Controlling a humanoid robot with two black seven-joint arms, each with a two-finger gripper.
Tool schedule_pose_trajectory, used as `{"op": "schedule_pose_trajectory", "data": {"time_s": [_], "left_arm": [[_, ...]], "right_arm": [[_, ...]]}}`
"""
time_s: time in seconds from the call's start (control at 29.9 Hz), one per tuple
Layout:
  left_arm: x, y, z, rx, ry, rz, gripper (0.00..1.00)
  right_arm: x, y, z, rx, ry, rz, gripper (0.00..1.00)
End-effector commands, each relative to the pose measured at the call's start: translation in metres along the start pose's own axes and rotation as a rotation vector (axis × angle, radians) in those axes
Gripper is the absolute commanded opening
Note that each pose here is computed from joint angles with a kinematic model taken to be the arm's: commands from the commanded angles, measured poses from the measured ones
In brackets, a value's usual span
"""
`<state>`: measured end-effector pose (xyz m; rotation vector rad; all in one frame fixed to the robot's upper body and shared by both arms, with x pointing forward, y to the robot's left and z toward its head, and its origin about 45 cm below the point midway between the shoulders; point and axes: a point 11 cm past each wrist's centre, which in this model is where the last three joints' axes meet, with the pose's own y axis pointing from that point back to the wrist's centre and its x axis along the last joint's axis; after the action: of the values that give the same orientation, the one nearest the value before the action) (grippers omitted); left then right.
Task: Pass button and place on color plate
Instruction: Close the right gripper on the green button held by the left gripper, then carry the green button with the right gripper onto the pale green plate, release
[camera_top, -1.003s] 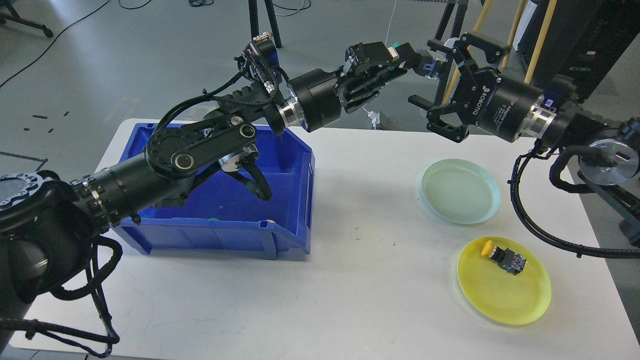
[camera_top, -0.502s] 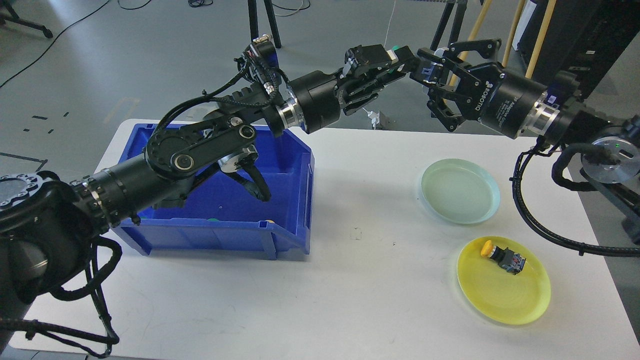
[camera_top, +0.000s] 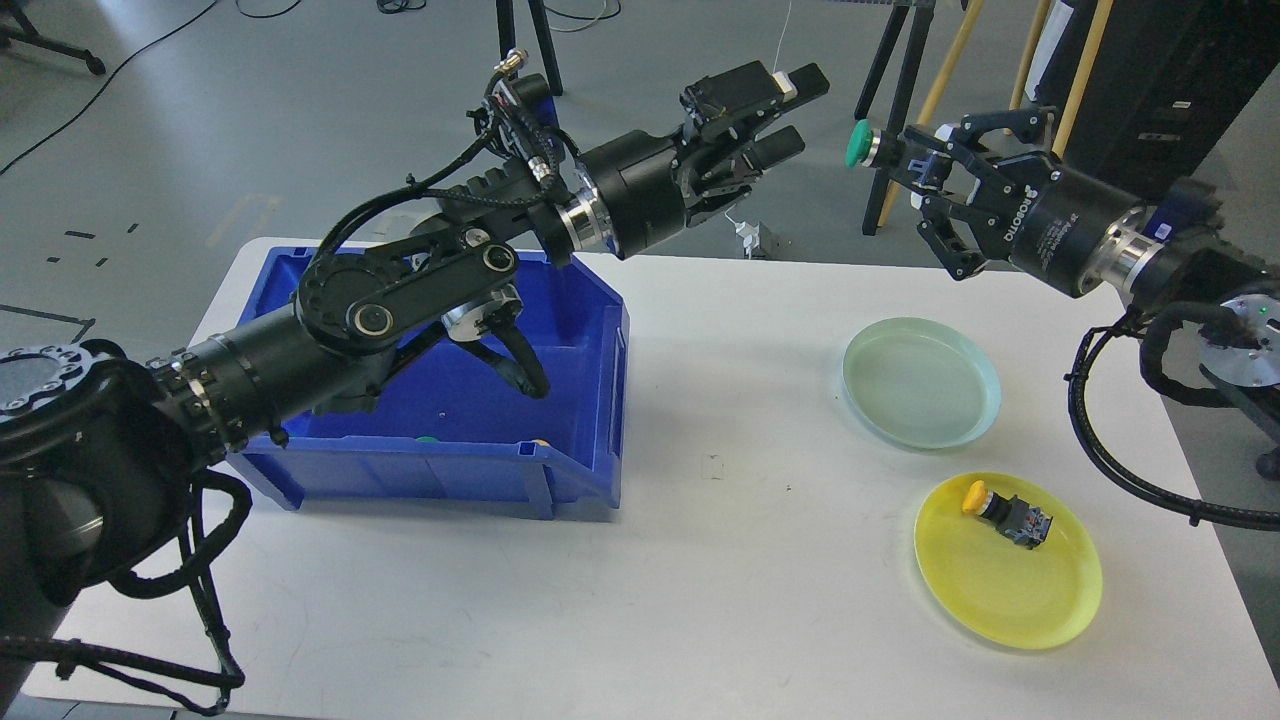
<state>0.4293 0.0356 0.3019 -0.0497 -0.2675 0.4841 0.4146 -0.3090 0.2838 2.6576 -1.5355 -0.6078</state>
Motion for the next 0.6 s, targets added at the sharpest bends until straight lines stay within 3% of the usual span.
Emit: {"op": "schedule_pose_trajectory", "data": {"time_s": [0.0, 0.13, 0.5, 0.57], "left_arm": [[-0.001, 0.0, -0.001, 0.004, 0.0, -0.002, 0.74], [-0.001, 0.0, -0.001, 0.003, -0.002, -0.001, 0.74], [0.0, 0.0, -0.002, 0.005, -0.001, 0.0, 0.74], [0.0, 0.0, -0.002, 0.005, -0.001, 0.0, 0.74]], "right_arm": [[0.052, 0.014, 0.029, -0.063, -0.013, 0.234, 0.0], [0.094, 0.034, 0.067, -0.188, 0.076, 0.441, 0.0], [0.096, 0.037, 0.133, -0.366, 0.113, 0.474, 0.01], [0.092, 0.032, 0.134, -0.363, 0.108, 0.462, 0.15]]}}
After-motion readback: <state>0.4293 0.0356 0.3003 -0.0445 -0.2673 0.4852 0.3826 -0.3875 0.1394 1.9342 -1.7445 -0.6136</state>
